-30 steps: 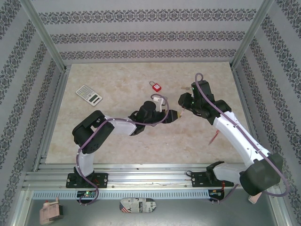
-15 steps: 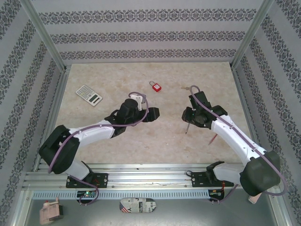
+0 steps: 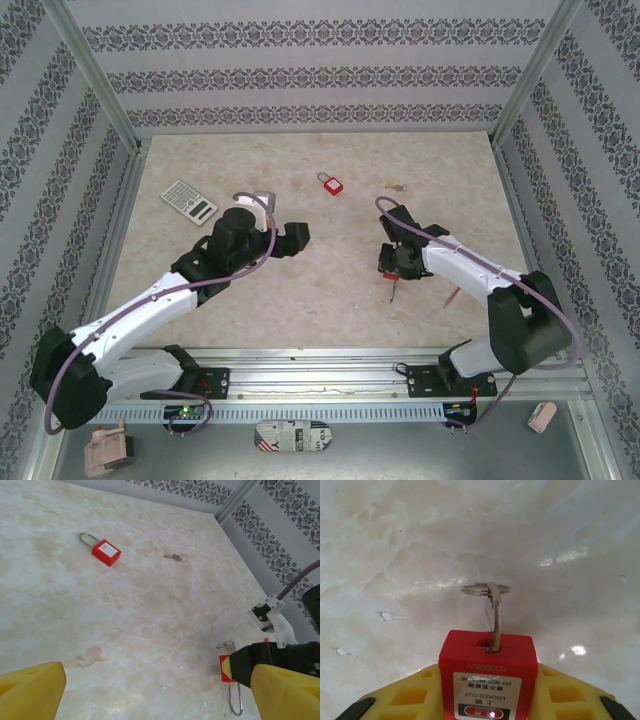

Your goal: Unlock with the key

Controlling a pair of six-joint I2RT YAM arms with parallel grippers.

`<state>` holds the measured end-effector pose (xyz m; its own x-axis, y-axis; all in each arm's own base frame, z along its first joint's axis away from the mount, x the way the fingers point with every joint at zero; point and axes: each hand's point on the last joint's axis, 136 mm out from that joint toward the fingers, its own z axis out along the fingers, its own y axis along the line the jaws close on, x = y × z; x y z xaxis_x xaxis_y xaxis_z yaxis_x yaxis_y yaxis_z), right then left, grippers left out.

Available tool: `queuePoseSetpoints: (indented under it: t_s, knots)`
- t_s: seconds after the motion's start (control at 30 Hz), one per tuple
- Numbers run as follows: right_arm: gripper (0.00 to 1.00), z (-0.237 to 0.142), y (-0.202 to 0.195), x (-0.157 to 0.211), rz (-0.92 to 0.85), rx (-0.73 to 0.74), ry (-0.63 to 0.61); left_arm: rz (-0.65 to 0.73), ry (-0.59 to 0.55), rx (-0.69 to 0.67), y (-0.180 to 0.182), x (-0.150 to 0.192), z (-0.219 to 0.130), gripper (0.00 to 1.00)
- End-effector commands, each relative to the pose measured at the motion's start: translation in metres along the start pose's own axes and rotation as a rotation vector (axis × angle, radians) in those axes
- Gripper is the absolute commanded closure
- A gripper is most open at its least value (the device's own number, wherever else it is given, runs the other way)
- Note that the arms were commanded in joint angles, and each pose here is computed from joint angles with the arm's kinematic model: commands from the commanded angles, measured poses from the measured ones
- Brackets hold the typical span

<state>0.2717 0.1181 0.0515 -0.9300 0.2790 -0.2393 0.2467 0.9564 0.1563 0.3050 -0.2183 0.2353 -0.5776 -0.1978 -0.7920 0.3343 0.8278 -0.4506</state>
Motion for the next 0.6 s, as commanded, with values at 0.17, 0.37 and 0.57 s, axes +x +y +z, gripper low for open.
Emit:
queuePoseSetpoints:
  t_s: [0.17,0.37,0.57]
  knots:
    - [0.92,0.025,0.029,-0.003,-0.026,-0.051,0.002,0.046,0.025,-0.106,0.027,0.005,-0.021,0.03]
    - [0.83,0.035,0.035,-0.003,-0.028,-0.063,0.012,0.047,0.028,-0.122,0.033,0.005,-0.025,0.01]
    - [0.62,0.040,0.033,-0.002,0.005,-0.100,0.052,0.050,0.018,-0.124,0.034,-0.001,-0.029,0.00]
